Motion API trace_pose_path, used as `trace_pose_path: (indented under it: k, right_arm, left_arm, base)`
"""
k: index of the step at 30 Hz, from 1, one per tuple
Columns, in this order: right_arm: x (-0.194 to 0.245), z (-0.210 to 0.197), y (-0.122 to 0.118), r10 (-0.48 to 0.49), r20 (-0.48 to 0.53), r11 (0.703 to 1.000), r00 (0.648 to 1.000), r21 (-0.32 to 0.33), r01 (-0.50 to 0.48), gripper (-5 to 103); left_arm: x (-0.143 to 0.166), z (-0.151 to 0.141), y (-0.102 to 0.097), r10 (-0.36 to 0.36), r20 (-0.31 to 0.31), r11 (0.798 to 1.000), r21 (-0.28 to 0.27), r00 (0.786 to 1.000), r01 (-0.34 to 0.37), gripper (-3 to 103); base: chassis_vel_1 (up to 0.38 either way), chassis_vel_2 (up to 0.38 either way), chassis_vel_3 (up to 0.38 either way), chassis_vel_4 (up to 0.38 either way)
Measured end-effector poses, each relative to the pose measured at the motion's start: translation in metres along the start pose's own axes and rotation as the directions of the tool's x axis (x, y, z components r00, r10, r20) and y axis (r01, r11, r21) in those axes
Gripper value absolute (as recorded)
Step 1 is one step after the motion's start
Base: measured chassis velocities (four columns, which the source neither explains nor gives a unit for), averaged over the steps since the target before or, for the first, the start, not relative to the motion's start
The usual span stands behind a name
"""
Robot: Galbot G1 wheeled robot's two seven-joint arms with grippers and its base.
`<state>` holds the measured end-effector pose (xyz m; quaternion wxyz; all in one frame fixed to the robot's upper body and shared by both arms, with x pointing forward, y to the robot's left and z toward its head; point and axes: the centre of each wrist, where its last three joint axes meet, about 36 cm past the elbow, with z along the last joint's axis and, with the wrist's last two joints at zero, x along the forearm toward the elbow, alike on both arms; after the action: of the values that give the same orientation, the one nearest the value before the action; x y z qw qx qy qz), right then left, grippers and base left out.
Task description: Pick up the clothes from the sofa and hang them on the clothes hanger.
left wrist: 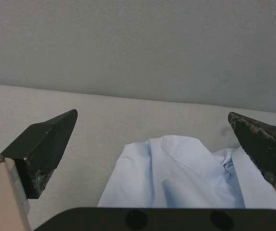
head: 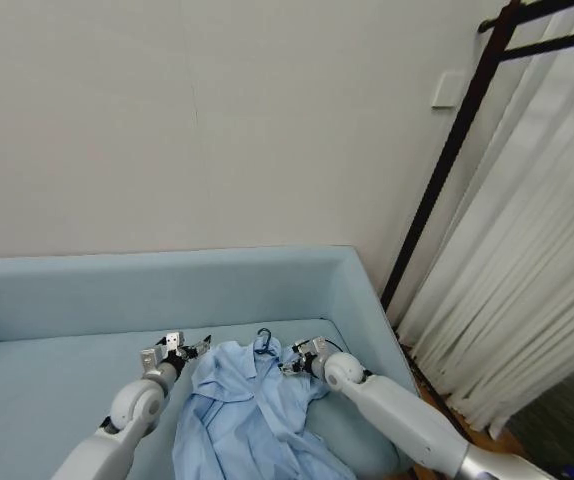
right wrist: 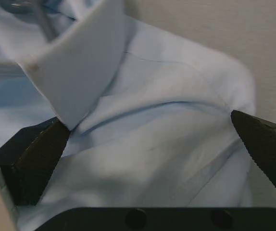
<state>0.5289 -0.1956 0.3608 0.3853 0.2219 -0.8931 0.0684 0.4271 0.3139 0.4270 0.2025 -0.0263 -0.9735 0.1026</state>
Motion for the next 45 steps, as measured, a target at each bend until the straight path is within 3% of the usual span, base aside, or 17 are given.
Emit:
trace_pose_path:
  k: [6, 10, 14, 25, 29, 30, 33, 35, 36, 39, 41, 44, 45]
  right_arm:
    - [0.008, -0.003, -0.005, 0.012, 0.028, 1.000, 1.000, 0.026, -0.013, 100]
    - [0.038, -0.023, 0.032, -0.072, 0.104, 0.996, 0.992, 0.062, 0.066, 100]
    - [0.038, -0.021, 0.046, -0.097, 0.092, 0.993, 0.991, 0.082, 0.090, 100]
    - [0.012, -0.010, 0.026, -0.048, 0.058, 0.997, 0.997, 0.070, 0.044, 101]
    - [0.005, -0.013, 0.026, -0.049, 0.064, 0.997, 0.997, 0.062, 0.045, 91]
    - [0.002, -0.014, 0.027, -0.051, 0.063, 0.997, 0.997, 0.059, 0.047, 80]
    - [-0.004, -0.015, 0.029, -0.057, 0.061, 0.997, 0.997, 0.057, 0.053, 80]
    - [-0.008, -0.017, 0.032, -0.062, 0.062, 0.997, 0.996, 0.054, 0.058, 64]
    - [-0.008, -0.017, 0.032, -0.062, 0.062, 0.997, 0.996, 0.054, 0.058, 64]
    - [-0.010, -0.020, 0.037, -0.068, 0.073, 0.996, 0.995, 0.057, 0.064, 48]
    - [-0.010, -0.022, 0.039, -0.072, 0.078, 0.996, 0.994, 0.061, 0.067, 48]
    - [-0.010, -0.033, 0.046, -0.078, 0.098, 0.995, 0.992, 0.072, 0.071, 32]
    - [-0.010, -0.033, 0.046, -0.078, 0.098, 0.995, 0.992, 0.072, 0.071, 32]
  left_arm:
    - [-0.003, -0.002, 0.004, -0.002, 0.000, 1.000, -0.007, 1.000, 0.002, 100]
    - [-0.010, -0.003, 0.003, 0.004, -0.002, 1.000, -0.008, 1.000, -0.004, 100]
    - [-0.013, -0.001, -0.002, 0.015, 0.003, 1.000, -0.002, 1.000, -0.015, 100]
    - [-0.008, 0.003, -0.003, 0.018, 0.007, 1.000, 0.001, 1.000, -0.018, 100]
    - [-0.009, 0.004, -0.003, 0.018, 0.009, 1.000, 0.002, 1.000, -0.018, 100]
    - [-0.009, 0.004, -0.003, 0.018, 0.009, 1.000, 0.003, 1.000, -0.018, 100]
    - [-0.009, 0.003, -0.004, 0.020, 0.012, 1.000, 0.003, 1.000, -0.020, 100]
    - [-0.010, 0.002, -0.005, 0.022, 0.013, 1.000, 0.002, 1.000, -0.022, 100]
    - [-0.010, 0.002, -0.005, 0.022, 0.013, 1.000, 0.002, 1.000, -0.022, 100]
    - [-0.011, 0.004, -0.006, 0.024, 0.009, 1.000, 0.003, 1.000, -0.024, 100]
    - [-0.011, 0.005, -0.006, 0.026, 0.007, 1.000, 0.005, 1.000, -0.026, 100]
    - [-0.013, 0.008, -0.010, 0.031, 0.002, 0.999, 0.011, 1.000, -0.031, 100]
    - [-0.013, 0.008, -0.010, 0.031, 0.002, 0.999, 0.011, 1.000, -0.031, 100]
  base:
    - [0.000, 0.000, 0.000, 0.000]
    - [0.000, 0.000, 0.000, 0.000]
    - [0.000, 0.000, 0.000, 0.000]
    - [0.000, 0.000, 0.000, 0.000]
    - [0.000, 0.000, 0.000, 0.000]
    - [0.000, 0.000, 0.000, 0.000]
    - [0.000, 0.000, 0.000, 0.000]
    - [0.000, 0.000, 0.000, 0.000]
    - [0.000, 0.000, 0.000, 0.000]
    - [0.000, 0.000, 0.000, 0.000]
    - [0.000, 0.000, 0.000, 0.000]
    - [0.000, 0.000, 0.000, 0.000]
    - [0.000, 0.000, 0.000, 0.000]
